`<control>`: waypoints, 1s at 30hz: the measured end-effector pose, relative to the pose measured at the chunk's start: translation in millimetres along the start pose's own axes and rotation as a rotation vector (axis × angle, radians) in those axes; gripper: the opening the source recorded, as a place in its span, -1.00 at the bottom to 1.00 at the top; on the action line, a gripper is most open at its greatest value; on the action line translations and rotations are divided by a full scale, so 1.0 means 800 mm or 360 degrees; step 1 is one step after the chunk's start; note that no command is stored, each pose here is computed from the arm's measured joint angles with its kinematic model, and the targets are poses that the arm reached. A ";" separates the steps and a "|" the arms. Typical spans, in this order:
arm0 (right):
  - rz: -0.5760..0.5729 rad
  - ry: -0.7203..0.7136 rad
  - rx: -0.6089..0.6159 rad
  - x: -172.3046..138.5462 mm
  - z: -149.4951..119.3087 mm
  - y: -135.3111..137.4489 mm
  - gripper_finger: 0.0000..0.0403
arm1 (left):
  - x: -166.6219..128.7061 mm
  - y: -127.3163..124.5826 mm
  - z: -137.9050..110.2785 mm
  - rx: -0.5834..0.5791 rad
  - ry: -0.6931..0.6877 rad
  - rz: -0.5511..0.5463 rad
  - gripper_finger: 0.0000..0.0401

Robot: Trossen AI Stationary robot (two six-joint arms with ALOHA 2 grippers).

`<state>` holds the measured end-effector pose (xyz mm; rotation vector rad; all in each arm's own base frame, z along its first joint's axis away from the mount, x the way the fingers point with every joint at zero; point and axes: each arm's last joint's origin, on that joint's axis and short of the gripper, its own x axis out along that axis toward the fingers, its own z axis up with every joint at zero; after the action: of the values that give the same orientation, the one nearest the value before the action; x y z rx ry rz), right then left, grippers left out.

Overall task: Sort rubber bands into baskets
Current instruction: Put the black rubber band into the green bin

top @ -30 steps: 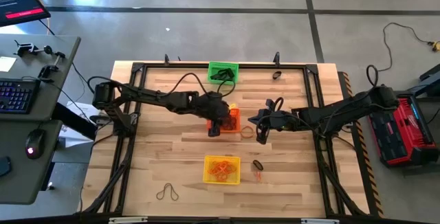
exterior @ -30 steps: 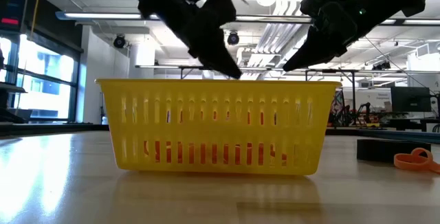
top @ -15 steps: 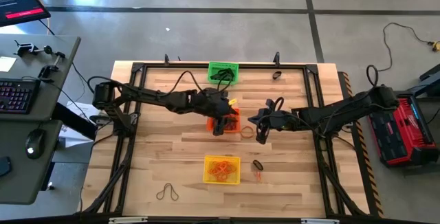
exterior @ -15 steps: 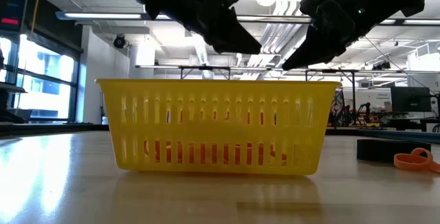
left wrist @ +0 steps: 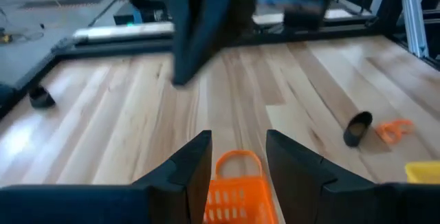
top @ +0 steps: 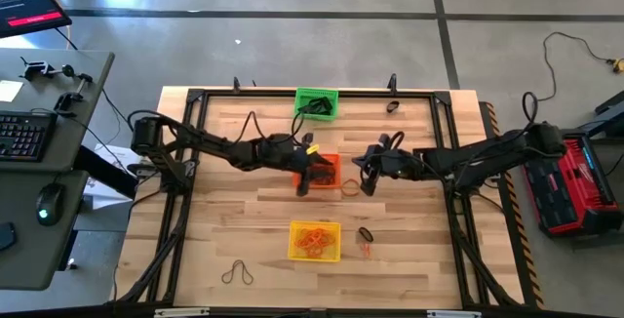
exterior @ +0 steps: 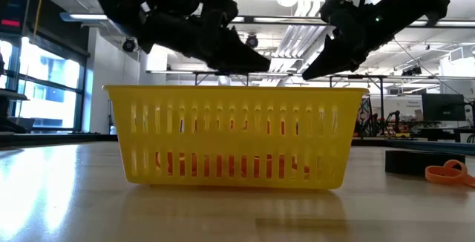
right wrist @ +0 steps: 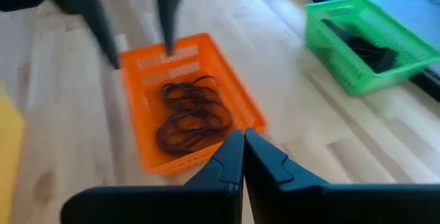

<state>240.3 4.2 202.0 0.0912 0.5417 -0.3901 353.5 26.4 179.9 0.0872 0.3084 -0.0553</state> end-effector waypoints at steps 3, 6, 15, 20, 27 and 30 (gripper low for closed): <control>-0.0156 -0.0011 0.0082 0.002 0.000 -0.008 -1.00 | -0.006 -0.002 -0.013 -0.0037 0.0003 0.0000 -0.35; -0.0327 0.0013 0.0115 0.003 -0.003 -0.018 -0.97 | -0.014 -0.005 -0.012 -0.0050 -0.0090 0.0005 -0.35; -0.0671 0.0052 0.0367 0.013 -0.003 -0.069 -0.67 | -0.061 -0.006 0.014 0.0032 -0.0315 0.0036 -0.35; -0.0827 0.0043 0.0568 0.017 -0.003 -0.101 -0.45 | -0.087 -0.008 0.000 0.0036 -0.0400 0.0060 -0.35; -0.1003 0.0030 0.0813 0.022 -0.007 -0.136 -0.14 | -0.112 -0.003 -0.028 -0.0050 -0.0438 0.0110 -0.35; -0.1082 0.0066 0.0896 0.031 -0.015 -0.150 -0.01 | -0.118 -0.003 -0.033 -0.0058 -0.0461 0.0119 -0.35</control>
<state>208.1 -112.5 180.7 0.4640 0.4808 -1.2025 255.7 30.4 183.5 0.0533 0.0167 0.0120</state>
